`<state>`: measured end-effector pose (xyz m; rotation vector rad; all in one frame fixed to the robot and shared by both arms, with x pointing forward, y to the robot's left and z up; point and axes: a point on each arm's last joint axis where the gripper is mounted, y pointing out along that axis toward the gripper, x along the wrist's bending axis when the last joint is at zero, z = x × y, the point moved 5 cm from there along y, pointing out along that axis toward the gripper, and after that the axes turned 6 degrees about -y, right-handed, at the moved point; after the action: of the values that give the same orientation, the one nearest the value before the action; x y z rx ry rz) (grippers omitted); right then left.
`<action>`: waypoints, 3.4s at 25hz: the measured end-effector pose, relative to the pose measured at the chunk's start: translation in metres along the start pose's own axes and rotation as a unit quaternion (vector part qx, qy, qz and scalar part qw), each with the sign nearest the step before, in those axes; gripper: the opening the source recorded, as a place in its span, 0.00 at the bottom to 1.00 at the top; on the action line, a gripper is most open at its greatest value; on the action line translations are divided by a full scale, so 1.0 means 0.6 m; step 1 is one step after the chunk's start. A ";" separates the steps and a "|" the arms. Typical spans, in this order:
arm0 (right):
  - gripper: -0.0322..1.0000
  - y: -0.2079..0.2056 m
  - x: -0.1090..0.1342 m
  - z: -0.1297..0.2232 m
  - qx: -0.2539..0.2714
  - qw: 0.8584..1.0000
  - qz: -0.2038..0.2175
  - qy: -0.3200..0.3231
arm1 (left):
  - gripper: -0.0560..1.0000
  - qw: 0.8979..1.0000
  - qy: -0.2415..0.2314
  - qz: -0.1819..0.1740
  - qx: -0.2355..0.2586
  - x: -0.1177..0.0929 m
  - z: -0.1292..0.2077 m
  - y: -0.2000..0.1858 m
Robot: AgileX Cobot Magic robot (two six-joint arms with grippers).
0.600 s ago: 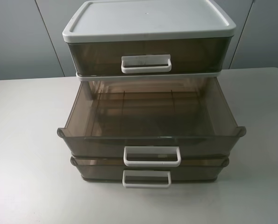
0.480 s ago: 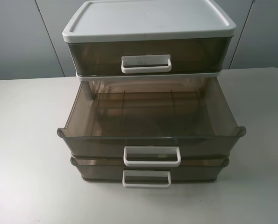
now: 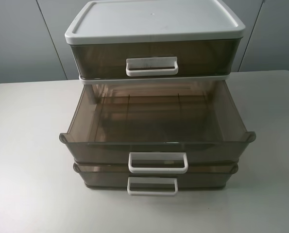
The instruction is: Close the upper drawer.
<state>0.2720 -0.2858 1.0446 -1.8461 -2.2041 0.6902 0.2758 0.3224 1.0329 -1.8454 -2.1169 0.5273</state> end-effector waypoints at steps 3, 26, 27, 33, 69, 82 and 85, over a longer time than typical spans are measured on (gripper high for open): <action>0.57 0.011 -0.019 -0.015 0.038 0.999 0.019 -0.008 | 0.76 1.000 0.000 0.000 0.000 0.000 0.000 0.000; 0.57 0.141 0.175 -0.165 0.072 0.891 -0.366 -0.259 | 0.76 1.000 0.000 0.000 0.000 0.000 0.000 0.000; 0.57 0.142 0.190 -0.164 0.072 0.882 -0.386 -0.262 | 0.76 1.000 0.000 0.000 0.000 0.000 0.000 0.000; 0.57 0.144 0.258 -0.141 0.101 0.831 -0.461 -0.294 | 0.76 1.000 0.000 0.000 0.000 0.000 0.000 0.000; 0.57 0.244 0.379 0.004 0.279 0.735 -0.480 -0.389 | 0.76 1.000 0.000 0.001 0.000 0.000 0.000 0.000; 0.56 0.270 0.370 -0.002 0.261 0.765 -0.421 -0.412 | 0.76 1.000 0.000 0.001 0.000 0.000 0.000 0.000; 0.56 0.286 0.363 -0.010 0.242 0.775 -0.398 -0.427 | 0.76 1.000 0.000 0.001 0.000 0.000 0.000 0.000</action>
<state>0.3797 -0.0534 0.9376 -0.2039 -2.5357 1.8508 0.2758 0.3222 1.0329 -1.8469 -2.1161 0.5287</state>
